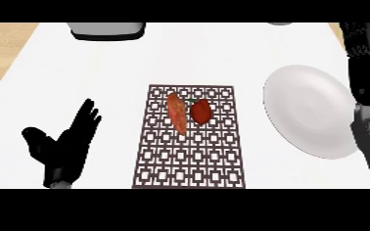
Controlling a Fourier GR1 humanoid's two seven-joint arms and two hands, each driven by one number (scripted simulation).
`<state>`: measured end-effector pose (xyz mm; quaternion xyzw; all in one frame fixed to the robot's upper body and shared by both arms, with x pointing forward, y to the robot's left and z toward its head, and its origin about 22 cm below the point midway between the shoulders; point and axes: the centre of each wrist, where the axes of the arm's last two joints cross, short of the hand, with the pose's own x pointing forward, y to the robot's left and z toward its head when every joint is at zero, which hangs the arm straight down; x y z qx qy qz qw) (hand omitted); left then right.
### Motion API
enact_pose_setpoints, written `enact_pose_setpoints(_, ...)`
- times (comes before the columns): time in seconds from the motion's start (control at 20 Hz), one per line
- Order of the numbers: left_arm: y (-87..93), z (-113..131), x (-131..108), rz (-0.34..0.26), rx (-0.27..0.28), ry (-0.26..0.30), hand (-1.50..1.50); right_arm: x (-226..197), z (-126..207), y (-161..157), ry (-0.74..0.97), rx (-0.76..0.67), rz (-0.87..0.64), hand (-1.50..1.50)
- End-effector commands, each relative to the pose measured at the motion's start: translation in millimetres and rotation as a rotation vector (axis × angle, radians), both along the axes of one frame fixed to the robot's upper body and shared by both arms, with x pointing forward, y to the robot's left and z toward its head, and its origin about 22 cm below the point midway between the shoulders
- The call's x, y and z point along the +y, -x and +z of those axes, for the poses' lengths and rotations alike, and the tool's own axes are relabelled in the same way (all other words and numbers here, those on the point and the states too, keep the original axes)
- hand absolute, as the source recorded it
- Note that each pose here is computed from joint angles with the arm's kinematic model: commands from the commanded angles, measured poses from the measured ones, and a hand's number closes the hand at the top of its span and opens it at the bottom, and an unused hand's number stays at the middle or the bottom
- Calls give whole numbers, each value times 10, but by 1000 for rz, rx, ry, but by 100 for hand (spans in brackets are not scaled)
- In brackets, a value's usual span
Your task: Pick the bell pepper from the placemat and place it in the plate
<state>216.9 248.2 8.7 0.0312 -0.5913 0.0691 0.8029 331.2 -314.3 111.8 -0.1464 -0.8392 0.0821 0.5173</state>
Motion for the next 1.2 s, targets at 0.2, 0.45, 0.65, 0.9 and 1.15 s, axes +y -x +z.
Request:
enact_pose_setpoints(0.2,4,-229,48,-118,77,-90,0,704,488,-517,-20,24,390,150)
enact_pose_setpoints(0.45,-153,-263,-247,-186,57,-46,0,838,-163,-666,149,53,65,-150)
enact_pose_setpoints(0.65,-279,-432,-177,-160,70,-48,0,822,-384,-665,-10,-3,188,-150)
enact_pose_setpoints(0.9,-174,-350,-221,-165,91,-20,0,684,-252,-781,133,7,236,-150)
enact_pose_setpoints(1.15,-166,-463,-165,-150,93,-27,0,728,10,-707,487,221,358,-150)
